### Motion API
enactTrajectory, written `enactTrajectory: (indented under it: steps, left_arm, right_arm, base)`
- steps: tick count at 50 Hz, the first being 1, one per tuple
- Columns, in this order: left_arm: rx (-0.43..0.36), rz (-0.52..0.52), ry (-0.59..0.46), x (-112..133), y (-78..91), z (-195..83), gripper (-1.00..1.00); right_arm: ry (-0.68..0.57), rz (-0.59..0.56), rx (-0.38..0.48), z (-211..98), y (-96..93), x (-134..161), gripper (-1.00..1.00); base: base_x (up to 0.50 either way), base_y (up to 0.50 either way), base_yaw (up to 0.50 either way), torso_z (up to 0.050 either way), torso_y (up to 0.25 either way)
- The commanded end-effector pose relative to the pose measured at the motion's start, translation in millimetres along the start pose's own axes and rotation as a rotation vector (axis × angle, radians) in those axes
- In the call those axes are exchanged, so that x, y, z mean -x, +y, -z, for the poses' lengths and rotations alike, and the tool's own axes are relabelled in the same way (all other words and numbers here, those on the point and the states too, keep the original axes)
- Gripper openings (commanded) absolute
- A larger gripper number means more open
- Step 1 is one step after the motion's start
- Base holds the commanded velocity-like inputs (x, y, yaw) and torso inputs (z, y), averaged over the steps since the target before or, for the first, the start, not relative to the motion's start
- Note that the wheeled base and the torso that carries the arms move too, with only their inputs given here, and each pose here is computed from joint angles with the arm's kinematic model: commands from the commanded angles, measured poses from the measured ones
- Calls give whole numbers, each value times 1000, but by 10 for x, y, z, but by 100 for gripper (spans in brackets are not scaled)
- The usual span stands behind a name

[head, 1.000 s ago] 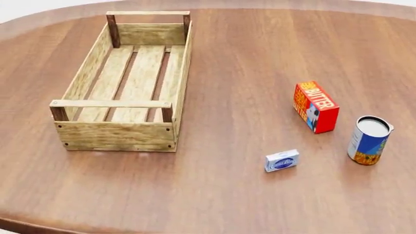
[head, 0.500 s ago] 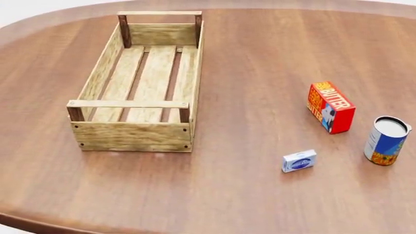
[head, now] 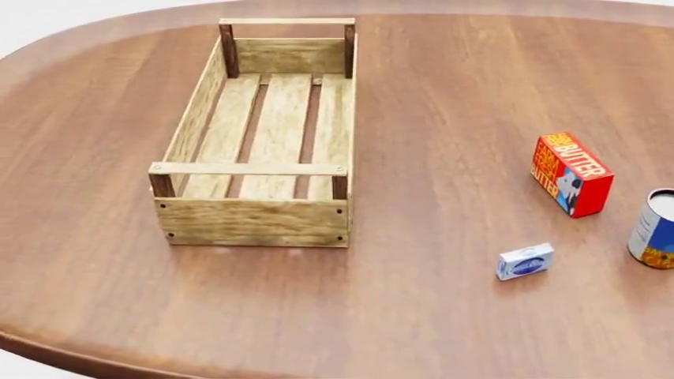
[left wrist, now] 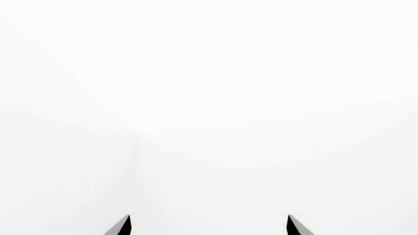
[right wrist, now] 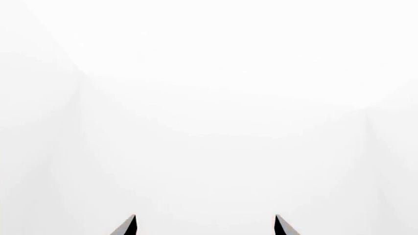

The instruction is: Pick up the cream cheese and put it in the tray.

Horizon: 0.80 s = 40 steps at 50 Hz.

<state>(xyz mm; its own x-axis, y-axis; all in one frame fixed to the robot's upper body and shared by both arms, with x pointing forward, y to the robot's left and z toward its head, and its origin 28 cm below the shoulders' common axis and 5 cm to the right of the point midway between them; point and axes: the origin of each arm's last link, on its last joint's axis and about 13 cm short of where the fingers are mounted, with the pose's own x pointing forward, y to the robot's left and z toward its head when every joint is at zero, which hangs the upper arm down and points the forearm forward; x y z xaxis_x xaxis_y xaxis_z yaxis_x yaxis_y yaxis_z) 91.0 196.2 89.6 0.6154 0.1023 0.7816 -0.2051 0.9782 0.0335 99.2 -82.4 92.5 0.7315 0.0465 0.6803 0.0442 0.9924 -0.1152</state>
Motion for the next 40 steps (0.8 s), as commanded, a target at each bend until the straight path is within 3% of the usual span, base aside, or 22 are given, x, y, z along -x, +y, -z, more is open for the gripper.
enactTrajectory:
  steps: [1,40]
  left_arm:
    - [-8,-6,3,-12,0,33,100]
    - [-6,1,5,-4,-2,42,100]
  right_arm:
    - [-2,0,3,6,1,-2,100]
    - [-3,9,4,4,-3,-4,100]
  base:
    - [0,168,0,0,0]
    - [0,168,0,0,0]
